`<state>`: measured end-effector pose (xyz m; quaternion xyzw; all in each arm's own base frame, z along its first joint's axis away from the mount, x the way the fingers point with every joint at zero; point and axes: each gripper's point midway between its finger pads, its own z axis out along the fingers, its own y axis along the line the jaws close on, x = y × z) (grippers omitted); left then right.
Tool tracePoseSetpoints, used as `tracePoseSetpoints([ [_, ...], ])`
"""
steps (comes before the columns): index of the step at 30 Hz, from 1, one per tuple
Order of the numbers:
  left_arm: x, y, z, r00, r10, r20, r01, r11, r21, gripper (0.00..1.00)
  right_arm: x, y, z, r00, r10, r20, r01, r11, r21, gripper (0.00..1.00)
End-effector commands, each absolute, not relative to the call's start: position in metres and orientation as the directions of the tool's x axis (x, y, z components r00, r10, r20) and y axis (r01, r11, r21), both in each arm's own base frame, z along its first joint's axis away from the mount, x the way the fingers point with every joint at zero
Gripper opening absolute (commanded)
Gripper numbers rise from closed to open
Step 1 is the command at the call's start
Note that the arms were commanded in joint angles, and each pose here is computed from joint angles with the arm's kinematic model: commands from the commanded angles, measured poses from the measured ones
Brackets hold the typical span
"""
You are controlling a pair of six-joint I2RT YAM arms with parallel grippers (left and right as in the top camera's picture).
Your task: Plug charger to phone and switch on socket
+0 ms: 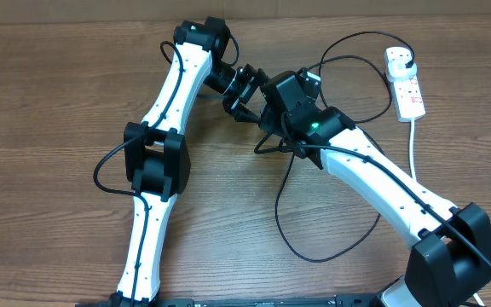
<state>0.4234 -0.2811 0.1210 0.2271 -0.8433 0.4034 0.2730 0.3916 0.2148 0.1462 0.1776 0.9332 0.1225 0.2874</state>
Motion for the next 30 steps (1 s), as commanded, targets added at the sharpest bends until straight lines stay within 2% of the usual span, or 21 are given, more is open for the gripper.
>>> tracePoseSetpoints([
  [1,0.425,-0.288,0.129,-0.759,-0.138,0.636,-0.591,0.555,-0.585,0.68,0.397,0.218,0.158,-0.759,0.394,-0.519,0.240,0.909,0.340,0.12],
  [7,0.429,-0.286,0.124,-0.780,-0.148,0.608,-0.570,0.571,-0.591,0.77,0.396,0.218,0.157,-0.763,0.392,-0.515,0.242,0.911,0.335,0.04],
  [15,0.438,-0.284,0.124,-0.825,-0.123,0.551,-0.515,0.564,-0.645,0.83,0.396,0.217,0.159,-0.761,0.392,-0.517,0.240,0.910,0.337,0.04],
  [21,0.461,-0.258,0.130,-0.874,-0.135,0.467,-0.462,0.533,-0.709,0.88,0.398,0.205,0.177,-0.731,0.393,-0.557,0.238,0.913,0.333,0.04],
  [25,0.474,-0.230,0.152,-0.920,-0.140,0.366,-0.384,0.512,-0.768,0.91,0.401,0.184,0.193,-0.698,0.428,-0.575,0.269,0.900,0.344,0.04],
  [30,0.481,-0.193,0.212,-0.972,-0.156,0.174,-0.230,0.491,-0.840,0.94,0.408,0.164,0.205,-0.673,0.477,-0.565,0.295,0.874,0.386,0.04],
])
